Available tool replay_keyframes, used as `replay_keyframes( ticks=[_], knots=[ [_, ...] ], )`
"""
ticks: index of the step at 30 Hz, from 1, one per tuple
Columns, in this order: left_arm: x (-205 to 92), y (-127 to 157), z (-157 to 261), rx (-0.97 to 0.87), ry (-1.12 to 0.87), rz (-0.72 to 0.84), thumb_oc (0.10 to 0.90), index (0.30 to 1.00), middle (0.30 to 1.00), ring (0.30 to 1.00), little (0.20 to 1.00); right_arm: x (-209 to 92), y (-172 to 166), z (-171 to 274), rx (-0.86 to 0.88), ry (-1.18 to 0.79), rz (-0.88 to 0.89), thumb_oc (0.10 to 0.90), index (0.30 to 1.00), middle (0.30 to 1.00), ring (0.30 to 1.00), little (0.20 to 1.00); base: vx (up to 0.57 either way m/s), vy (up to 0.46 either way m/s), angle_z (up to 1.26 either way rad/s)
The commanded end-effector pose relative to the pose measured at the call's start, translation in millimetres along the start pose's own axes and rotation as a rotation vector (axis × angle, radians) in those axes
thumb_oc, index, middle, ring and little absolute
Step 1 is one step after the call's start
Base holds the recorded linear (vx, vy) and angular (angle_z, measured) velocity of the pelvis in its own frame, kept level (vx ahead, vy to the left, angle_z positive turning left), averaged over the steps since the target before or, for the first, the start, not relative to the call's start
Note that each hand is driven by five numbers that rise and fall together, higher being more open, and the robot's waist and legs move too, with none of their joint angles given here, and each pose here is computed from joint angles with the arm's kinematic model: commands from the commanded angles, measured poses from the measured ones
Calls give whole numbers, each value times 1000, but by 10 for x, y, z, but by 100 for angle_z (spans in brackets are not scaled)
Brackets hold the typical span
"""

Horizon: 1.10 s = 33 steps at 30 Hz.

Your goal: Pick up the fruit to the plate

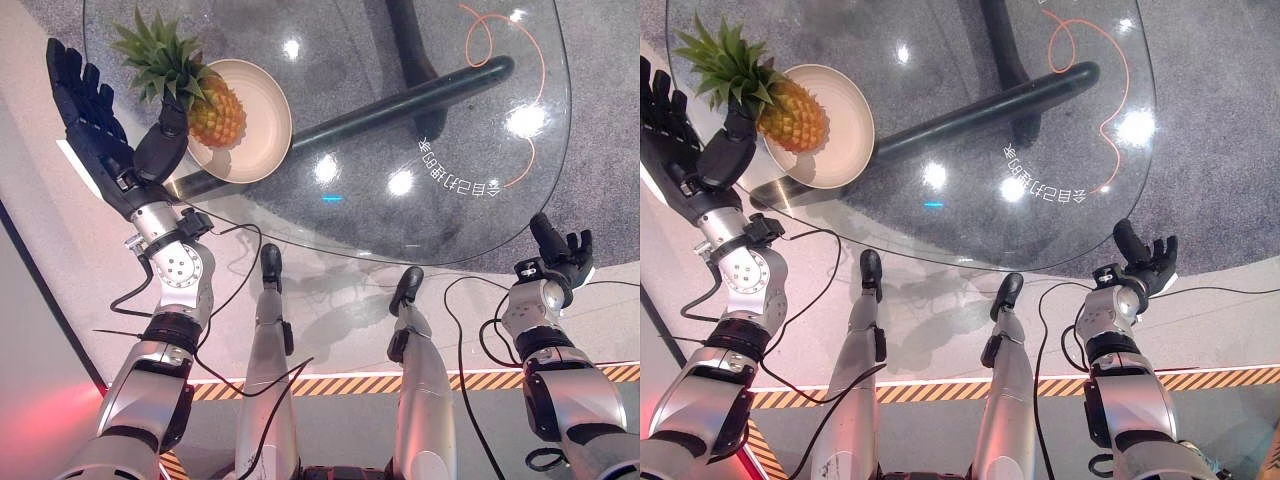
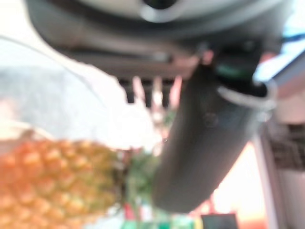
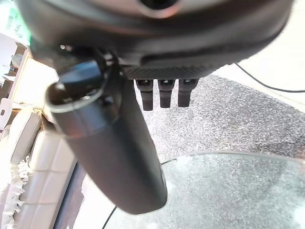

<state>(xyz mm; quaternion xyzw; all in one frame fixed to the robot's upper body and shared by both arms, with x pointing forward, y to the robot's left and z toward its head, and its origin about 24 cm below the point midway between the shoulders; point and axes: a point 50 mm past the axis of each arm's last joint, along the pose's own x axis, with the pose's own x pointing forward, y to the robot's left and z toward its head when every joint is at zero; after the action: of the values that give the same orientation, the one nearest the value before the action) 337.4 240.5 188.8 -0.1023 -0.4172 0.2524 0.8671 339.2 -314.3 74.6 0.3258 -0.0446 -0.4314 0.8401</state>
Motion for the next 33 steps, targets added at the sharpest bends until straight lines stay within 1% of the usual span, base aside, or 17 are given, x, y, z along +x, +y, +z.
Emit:
replay_keyframes(
  ticks=[1, 14, 27, 33],
  knots=[
    [169, -140, 319, -142, -185, -21, 800, 900, 900, 900, 900, 109, -204, 322, 64, -135, -82, 800, 900, 900, 900, 900, 0, 0, 0],
    [72, -154, 291, -160, -163, -45, 800, 900, 900, 900, 900, 106, -222, 330, 66, -144, -91, 800, 900, 900, 900, 900, 0, 0, 0],
    [-34, -65, 188, -110, -103, -52, 800, 900, 900, 900, 900, 114, -295, 326, 65, -142, -104, 800, 900, 900, 900, 900, -4, -3, 2],
    [-39, -41, 179, -67, -104, -71, 800, 900, 900, 900, 900, 127, -335, 335, 61, -141, -112, 800, 900, 900, 900, 900, 0, 0, 0]
  ],
)
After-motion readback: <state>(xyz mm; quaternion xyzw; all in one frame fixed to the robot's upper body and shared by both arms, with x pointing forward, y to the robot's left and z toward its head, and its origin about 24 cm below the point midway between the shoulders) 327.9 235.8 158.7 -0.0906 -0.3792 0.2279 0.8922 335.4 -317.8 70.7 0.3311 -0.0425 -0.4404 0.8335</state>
